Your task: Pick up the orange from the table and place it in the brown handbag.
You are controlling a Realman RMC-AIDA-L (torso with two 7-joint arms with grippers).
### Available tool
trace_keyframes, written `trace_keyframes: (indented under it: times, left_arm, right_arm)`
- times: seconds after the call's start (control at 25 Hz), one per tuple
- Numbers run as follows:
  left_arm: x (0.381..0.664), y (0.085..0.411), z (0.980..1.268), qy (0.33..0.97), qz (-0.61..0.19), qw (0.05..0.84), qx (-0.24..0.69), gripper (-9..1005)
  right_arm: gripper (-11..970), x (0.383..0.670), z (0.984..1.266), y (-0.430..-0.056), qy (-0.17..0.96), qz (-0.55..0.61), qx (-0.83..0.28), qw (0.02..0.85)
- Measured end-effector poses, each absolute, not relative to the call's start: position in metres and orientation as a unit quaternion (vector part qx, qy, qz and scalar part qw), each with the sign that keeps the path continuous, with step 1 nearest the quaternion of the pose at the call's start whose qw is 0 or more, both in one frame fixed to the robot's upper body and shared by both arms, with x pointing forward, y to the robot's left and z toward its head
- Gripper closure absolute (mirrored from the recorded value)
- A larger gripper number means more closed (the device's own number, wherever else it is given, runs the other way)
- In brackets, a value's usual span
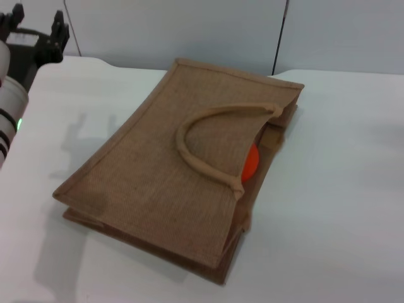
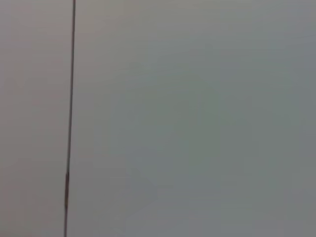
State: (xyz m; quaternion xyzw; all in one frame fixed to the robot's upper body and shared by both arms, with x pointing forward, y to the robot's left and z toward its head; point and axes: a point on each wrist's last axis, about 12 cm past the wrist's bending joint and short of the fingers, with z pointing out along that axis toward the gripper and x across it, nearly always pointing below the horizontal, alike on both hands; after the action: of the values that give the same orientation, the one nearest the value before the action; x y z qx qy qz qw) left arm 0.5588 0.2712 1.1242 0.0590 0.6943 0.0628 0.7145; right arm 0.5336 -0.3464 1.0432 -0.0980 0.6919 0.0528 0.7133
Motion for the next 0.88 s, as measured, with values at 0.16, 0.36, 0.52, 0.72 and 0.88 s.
trace_keyframes:
  times: [0.16,0.36,0.52,0.72,0.88]
  left_arm:
    - [0.559,0.270,1.113,0.695,0.066,0.714,0.059,367]
    - [0.557,0.265,1.102,0.698,0.063,0.710,0.063,371]
    - [0.555,0.262,1.098,0.701,0.059,0.708,0.067,373]
    - [0.554,0.260,1.094,0.705,0.057,0.704,0.071,376]
    - [0.556,0.258,1.092,0.707,0.057,0.701,0.074,379]
  right_arm:
    - [79,0.531,1.037,-0.344,0.699,0.055,-0.093,0.706]
    - [80,0.530,1.035,-0.345,0.702,0.053,-0.093,0.704]
    - [80,0.527,1.031,-0.347,0.708,0.050,-0.085,0.699]
    - [80,0.524,1.027,-0.348,0.713,0.049,-0.071,0.695]
    - [80,0.524,1.027,-0.348,0.714,0.051,-0.068,0.695]
